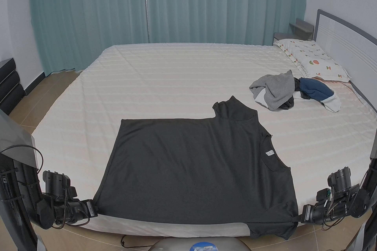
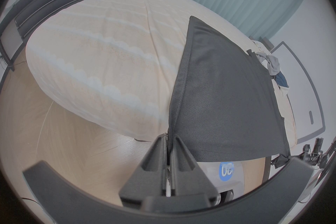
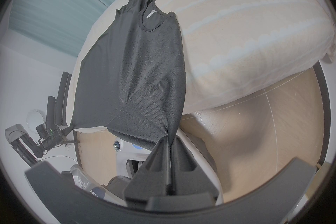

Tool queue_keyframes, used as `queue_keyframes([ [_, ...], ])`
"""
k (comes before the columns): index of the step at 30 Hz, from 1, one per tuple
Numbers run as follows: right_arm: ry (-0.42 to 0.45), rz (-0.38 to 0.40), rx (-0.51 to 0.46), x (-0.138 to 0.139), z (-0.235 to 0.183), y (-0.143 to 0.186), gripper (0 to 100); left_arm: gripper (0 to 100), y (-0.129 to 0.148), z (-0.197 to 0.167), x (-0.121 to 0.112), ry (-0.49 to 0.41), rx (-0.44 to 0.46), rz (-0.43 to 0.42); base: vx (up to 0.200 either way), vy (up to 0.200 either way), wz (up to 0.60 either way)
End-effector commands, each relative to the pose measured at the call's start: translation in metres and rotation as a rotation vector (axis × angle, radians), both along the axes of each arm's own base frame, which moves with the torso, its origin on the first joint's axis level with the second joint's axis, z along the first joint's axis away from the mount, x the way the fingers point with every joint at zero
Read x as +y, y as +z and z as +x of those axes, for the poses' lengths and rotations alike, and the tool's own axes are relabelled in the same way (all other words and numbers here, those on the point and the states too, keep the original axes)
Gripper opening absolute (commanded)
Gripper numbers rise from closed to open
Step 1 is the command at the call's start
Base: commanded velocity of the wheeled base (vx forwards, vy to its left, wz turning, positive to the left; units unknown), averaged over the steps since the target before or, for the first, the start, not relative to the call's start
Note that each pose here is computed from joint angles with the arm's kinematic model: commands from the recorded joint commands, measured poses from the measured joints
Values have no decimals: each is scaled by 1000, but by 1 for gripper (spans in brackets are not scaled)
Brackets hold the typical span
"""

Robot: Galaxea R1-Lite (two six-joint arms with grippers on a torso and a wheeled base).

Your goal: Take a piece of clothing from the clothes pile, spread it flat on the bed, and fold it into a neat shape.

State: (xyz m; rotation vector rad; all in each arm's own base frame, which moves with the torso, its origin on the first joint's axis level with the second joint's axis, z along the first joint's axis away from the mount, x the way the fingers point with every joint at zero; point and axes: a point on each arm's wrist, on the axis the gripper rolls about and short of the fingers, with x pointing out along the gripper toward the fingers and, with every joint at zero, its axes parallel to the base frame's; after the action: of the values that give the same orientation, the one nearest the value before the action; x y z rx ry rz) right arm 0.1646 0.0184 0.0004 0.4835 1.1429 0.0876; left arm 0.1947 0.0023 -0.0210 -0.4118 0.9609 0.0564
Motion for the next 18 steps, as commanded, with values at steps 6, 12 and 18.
queue_keyframes([
  [6,40,-82,-12,5,-15,11,0,0,19,-18,0,-66,24,55,0,0,0],
  [12,55,-98,-15,7,-21,17,0,0,21,-23,0,-88,50,74,0,0,0],
  [18,80,-145,-23,6,-31,25,0,0,23,-32,0,-134,109,138,0,0,0],
])
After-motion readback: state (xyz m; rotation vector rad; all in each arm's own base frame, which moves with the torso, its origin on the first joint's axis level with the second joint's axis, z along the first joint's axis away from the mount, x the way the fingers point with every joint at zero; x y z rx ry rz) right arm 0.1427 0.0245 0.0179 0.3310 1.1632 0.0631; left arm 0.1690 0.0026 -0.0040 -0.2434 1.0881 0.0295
